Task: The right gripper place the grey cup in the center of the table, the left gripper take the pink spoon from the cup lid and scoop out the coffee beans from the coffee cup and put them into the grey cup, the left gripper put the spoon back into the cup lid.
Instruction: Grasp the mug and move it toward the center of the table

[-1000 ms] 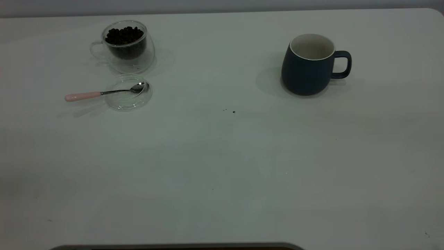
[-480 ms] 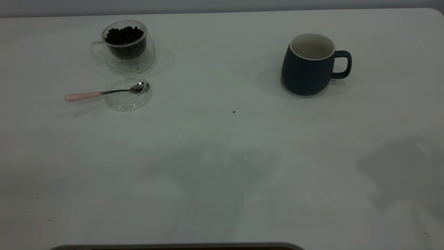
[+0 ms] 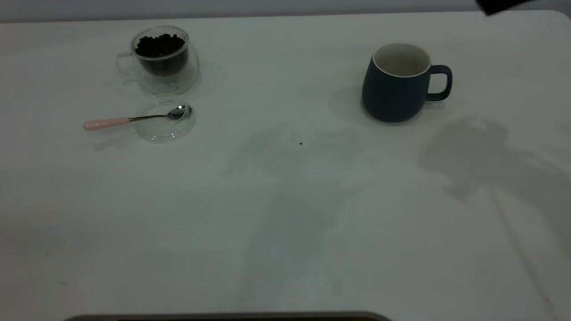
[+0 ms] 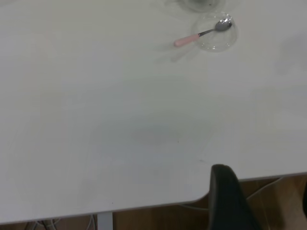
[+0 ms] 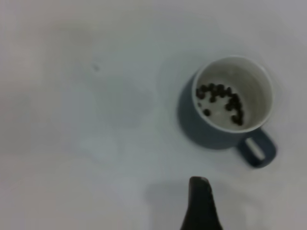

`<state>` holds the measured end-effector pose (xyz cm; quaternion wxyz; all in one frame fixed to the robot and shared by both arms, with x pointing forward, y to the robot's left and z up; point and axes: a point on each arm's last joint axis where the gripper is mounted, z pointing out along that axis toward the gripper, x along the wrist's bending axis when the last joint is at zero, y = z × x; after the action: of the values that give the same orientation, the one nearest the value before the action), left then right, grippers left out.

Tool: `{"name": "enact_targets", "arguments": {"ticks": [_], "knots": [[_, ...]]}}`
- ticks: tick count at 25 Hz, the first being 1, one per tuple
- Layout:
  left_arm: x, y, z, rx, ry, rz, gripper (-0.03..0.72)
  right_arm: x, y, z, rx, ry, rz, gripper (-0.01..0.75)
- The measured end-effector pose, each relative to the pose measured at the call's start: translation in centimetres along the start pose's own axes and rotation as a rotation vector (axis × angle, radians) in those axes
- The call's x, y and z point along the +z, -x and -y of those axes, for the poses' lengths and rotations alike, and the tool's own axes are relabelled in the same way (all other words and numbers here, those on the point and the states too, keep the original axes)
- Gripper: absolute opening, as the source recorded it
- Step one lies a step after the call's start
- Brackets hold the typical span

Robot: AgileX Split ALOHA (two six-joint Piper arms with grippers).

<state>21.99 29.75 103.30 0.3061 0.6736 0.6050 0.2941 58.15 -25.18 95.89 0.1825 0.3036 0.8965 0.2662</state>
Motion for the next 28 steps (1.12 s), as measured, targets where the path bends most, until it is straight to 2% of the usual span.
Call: {"name": "enact_targets", "arguments": {"ticks": [6,11,19,28], "knots": [[0.0,0.0,0.0,0.000,0.000,0.000,0.436,6.5,1.9,2.0,-0.314,-0.082,-0.031,0.583],[0.0,0.0,0.0,0.000,0.000,0.000,0.436,10.7,3.4,3.5,-0.460,-0.113,-0.064,0.582],[0.0,0.0,0.0,0.000,0.000,0.000,0.436,15.0,6.4,3.9,-0.461,-0.106,-0.024,0.581],[0.0,0.0,0.0,0.000,0.000,0.000,0.436,17.1,5.1,4.4,-0.464,-0.099,-0.111,0.533]]}}
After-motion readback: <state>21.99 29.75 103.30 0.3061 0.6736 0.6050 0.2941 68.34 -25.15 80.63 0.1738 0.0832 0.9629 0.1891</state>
